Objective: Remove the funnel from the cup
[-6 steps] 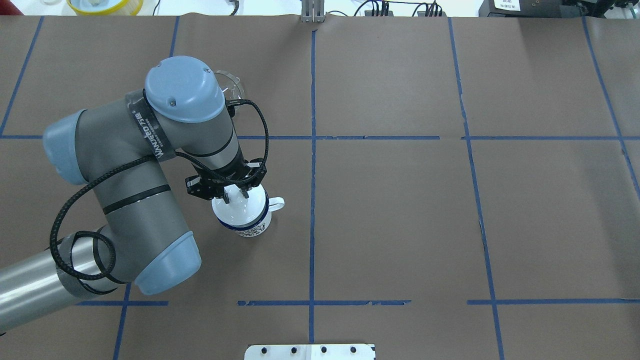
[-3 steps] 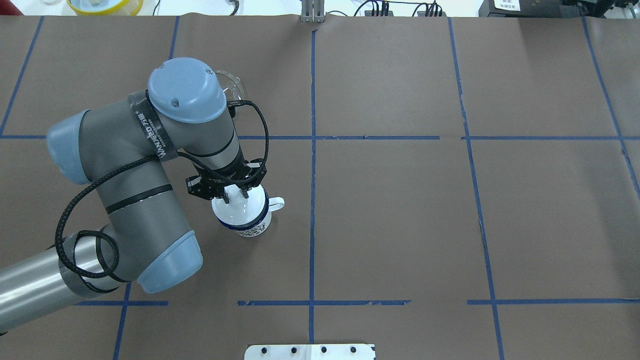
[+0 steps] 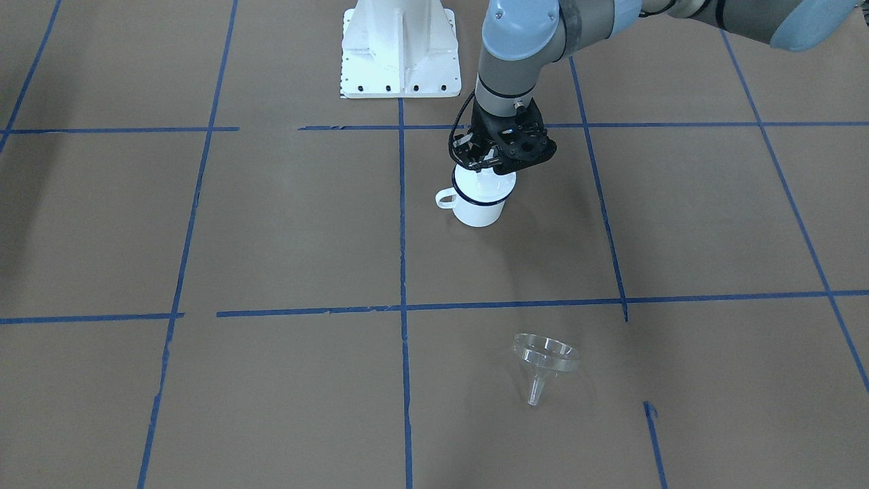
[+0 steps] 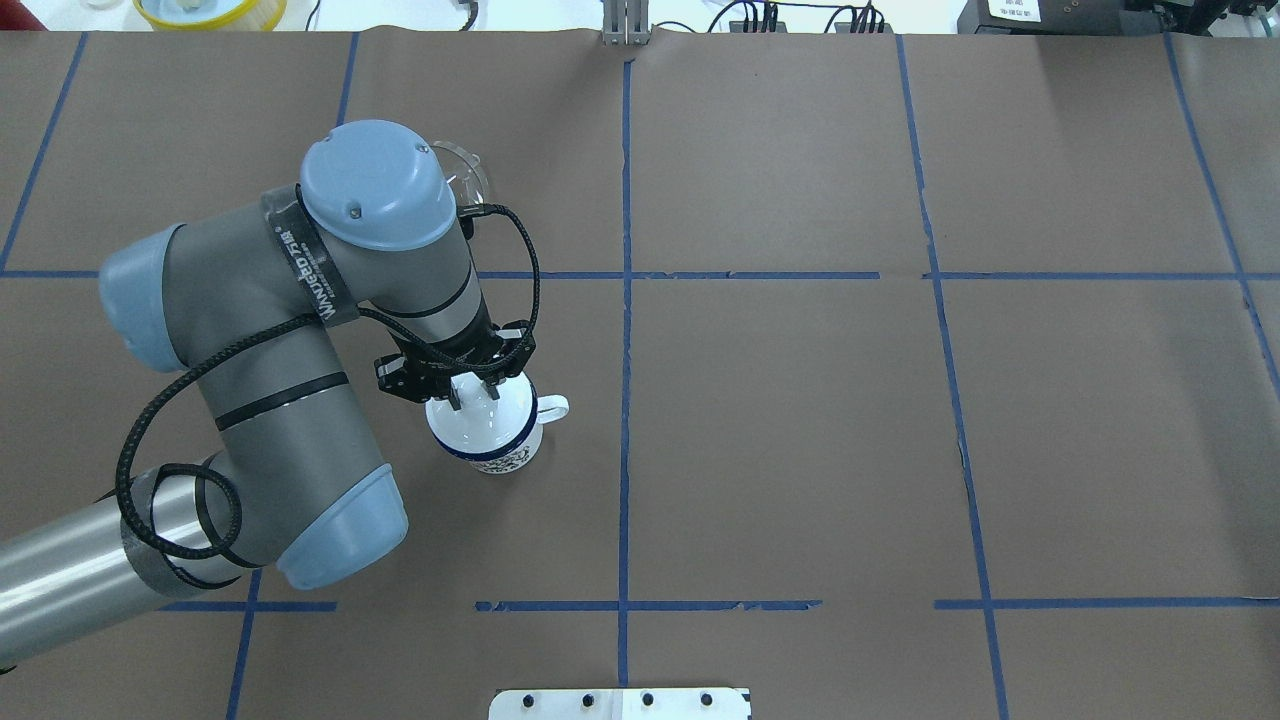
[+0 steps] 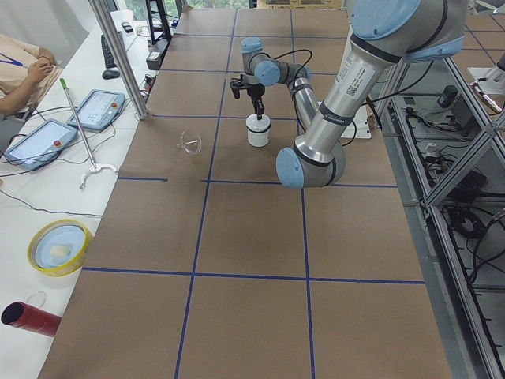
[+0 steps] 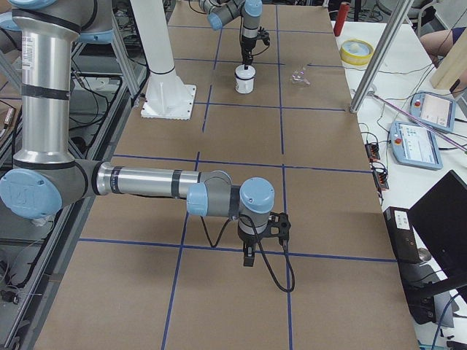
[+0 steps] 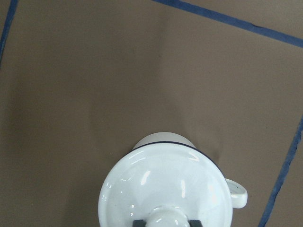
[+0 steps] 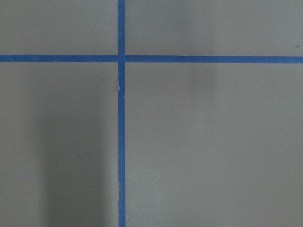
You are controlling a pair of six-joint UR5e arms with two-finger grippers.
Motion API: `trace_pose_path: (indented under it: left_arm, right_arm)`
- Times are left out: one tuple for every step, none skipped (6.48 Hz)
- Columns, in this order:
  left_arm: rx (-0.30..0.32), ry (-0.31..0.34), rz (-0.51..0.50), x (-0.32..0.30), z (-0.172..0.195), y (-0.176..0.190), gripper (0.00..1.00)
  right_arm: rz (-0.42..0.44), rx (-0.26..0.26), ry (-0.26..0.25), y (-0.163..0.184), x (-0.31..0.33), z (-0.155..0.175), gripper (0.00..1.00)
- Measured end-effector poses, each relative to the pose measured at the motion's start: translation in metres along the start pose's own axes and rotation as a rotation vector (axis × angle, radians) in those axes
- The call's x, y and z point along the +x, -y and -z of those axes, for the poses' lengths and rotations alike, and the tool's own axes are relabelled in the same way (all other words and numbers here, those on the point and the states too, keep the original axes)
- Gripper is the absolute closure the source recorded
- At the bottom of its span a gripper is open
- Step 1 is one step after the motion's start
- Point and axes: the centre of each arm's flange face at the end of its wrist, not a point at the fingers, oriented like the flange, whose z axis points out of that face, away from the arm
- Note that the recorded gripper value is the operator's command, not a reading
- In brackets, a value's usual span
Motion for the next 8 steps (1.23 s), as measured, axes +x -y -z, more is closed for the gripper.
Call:
trace_pose_path:
  left_arm:
    - [-0.002,0.001,-0.002,0.0005,-0.0014,-0.0017,1.0]
    - [-0.004,0.002,-0.003,0.0007,-0.0023,-0.0025,1.0]
    - [-0.004,0.003,-0.003,0.0005,-0.0029,-0.0026,0.73]
    - [-0.004,0.003,-0.003,0.0003,-0.0033,-0.0027,0.44]
    - [-0.005,0.004,-0.005,0.0001,-0.0038,-0.0029,0.32]
    - [-0.005,0.004,-0.009,0.0001,-0.0041,-0.0031,0.27]
    - [-0.005,0.003,-0.012,0.0003,-0.004,-0.0033,0.22]
    - [-0.005,0.002,-0.015,0.0006,-0.0038,-0.0035,0.22]
  right_arm:
    - [0.0,0.0,0.0,0.0,0.0,0.0,0.0]
    - [0.0,0.0,0.0,0.0,0.0,0.0,0.0]
    - [0.0,0.0,0.0,0.0,0.0,0.0,0.0]
    - [0.0,0.0,0.0,0.0,0.0,0.0,0.0]
    - [0.0,0.0,0.0,0.0,0.0,0.0,0.0]
    - [0.0,0.0,0.0,0.0,0.0,0.0,0.0]
    - [0.0,0.0,0.0,0.0,0.0,0.0,0.0]
    - [0.0,0.0,0.0,0.0,0.0,0.0,0.0]
